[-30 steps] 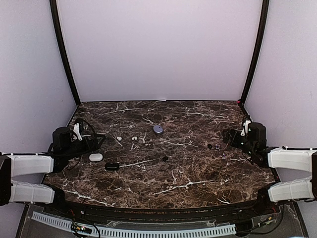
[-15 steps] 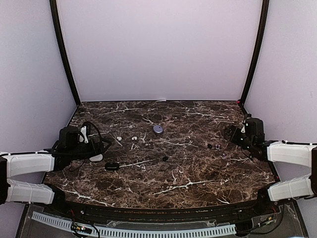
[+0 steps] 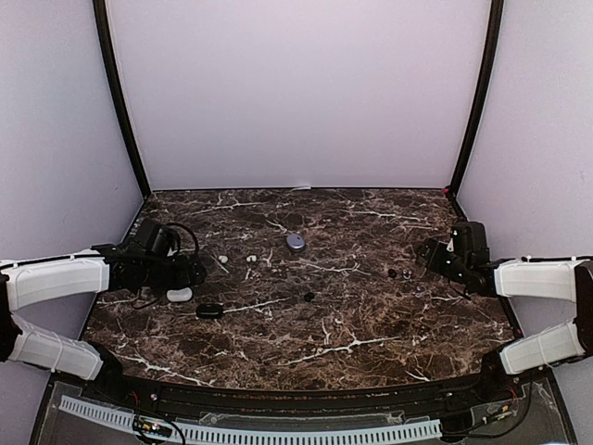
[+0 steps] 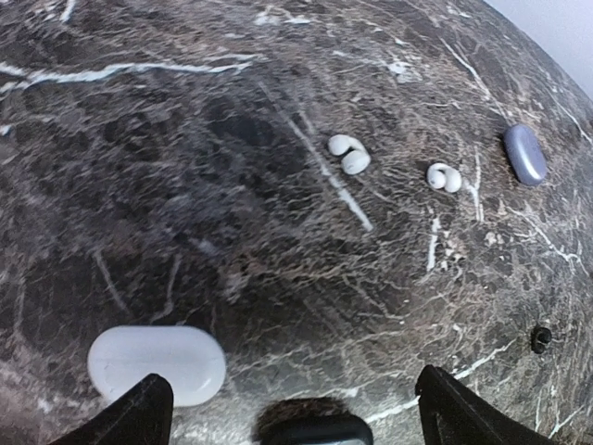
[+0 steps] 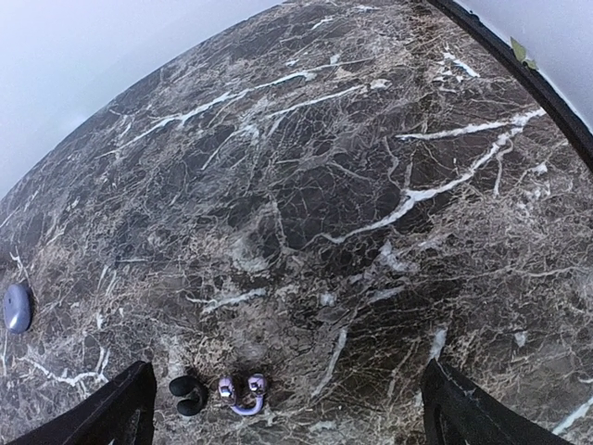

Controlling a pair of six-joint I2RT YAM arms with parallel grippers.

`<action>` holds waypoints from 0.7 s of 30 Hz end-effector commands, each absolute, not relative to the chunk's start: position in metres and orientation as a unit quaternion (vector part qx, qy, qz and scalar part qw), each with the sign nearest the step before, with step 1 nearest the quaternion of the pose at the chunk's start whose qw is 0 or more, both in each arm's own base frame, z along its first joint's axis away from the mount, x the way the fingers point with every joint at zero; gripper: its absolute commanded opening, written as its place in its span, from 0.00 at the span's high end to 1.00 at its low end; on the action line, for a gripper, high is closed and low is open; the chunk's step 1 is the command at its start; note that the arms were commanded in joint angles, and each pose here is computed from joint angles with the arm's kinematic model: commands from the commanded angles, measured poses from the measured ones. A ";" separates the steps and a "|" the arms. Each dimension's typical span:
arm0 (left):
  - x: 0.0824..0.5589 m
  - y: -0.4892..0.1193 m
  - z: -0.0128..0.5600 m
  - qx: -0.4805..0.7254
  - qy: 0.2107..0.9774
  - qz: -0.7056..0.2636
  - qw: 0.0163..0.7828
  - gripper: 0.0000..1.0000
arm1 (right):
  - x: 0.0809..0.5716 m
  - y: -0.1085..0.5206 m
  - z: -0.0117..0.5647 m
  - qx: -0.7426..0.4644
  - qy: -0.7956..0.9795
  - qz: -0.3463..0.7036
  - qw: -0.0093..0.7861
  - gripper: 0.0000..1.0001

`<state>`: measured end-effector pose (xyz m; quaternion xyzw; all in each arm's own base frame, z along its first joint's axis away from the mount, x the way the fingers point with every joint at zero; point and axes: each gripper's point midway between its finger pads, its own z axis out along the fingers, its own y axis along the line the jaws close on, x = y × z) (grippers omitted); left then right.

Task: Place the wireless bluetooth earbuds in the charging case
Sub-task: Pick up the charging case from the center of the board.

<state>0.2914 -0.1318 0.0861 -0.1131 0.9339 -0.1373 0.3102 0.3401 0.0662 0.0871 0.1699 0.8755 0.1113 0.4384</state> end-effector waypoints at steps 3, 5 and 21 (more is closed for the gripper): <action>0.252 -0.081 0.086 -0.236 0.927 -0.058 0.286 0.01 | 0.347 0.069 0.102 0.171 0.865 0.123 0.455 0.01; 0.250 -0.079 0.083 -0.237 0.926 -0.060 0.287 0.01 | 0.346 0.069 0.102 0.170 0.865 0.124 0.457 0.01; 0.258 -0.081 0.047 -0.131 0.961 0.016 0.245 0.01 | 0.340 0.097 0.125 0.083 0.841 0.193 0.499 0.05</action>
